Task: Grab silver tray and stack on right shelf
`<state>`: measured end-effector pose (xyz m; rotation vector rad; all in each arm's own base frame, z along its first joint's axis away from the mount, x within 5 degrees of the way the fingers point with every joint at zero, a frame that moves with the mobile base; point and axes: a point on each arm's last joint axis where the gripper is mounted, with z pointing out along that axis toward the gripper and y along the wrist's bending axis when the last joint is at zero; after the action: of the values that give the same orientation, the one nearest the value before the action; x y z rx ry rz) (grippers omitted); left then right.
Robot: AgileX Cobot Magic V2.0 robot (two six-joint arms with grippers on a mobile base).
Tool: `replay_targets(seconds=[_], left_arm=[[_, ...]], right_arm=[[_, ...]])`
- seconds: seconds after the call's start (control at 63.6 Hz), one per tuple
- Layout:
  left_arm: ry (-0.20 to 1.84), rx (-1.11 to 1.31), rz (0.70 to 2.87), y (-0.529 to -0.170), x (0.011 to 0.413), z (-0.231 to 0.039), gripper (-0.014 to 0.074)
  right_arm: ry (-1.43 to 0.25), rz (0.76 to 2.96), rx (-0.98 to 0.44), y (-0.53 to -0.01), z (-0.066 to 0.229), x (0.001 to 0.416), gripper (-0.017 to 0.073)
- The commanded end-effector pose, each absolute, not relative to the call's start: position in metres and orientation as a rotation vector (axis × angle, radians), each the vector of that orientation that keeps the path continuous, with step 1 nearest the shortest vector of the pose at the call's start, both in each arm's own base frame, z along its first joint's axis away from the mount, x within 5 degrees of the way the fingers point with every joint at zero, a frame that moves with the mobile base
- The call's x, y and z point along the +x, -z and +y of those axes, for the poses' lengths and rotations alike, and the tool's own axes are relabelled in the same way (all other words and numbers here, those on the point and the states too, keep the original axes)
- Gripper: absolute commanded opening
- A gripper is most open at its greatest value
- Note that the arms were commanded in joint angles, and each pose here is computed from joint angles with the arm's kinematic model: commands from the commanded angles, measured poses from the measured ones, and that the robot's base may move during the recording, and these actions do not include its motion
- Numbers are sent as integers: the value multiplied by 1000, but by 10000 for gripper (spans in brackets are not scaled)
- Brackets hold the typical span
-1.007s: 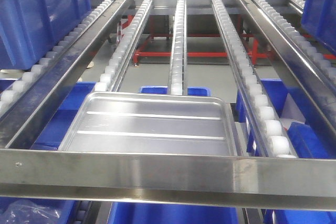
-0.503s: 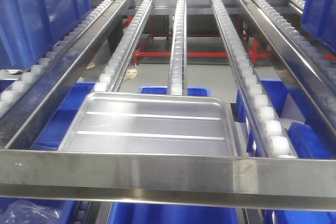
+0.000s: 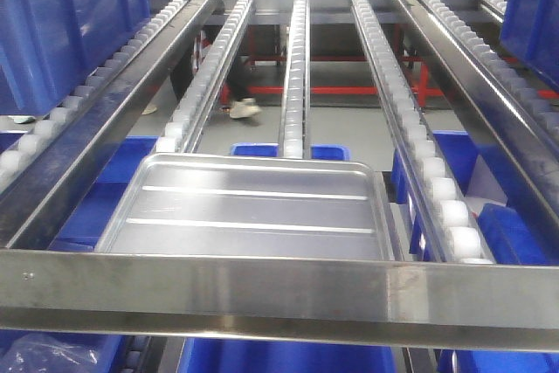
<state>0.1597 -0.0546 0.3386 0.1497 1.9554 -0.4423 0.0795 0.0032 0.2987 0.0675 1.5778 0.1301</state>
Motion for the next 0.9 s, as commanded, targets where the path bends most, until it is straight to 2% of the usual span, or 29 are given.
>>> replay_targets(seconds=[0.0,0.173,0.283,0.425,0.598,0.739,0.881], left_arm=[[523,170,1872,-355,162,-68,286],[664,457,1905,-347,153,-118,285],[598,599,1871,-342,154,-131,285],[601,575,1927,-340,166,-136,285],[605,480,2186,-346,192,-136,279],[475,423,2368,-338,219,-136,273],[358,376,2486,-312,244,-142,273]], right_arm=[[-178,1572,45,-319,7,83,347],[-326,1862,-17,-332,26,106,347],[-390,1964,-95,-342,43,128,347],[-451,2091,-166,-342,69,157,343],[-493,2272,-155,-333,100,197,342],[-502,2379,-120,-319,122,228,342],[-476,2486,-87,-295,138,257,342]])
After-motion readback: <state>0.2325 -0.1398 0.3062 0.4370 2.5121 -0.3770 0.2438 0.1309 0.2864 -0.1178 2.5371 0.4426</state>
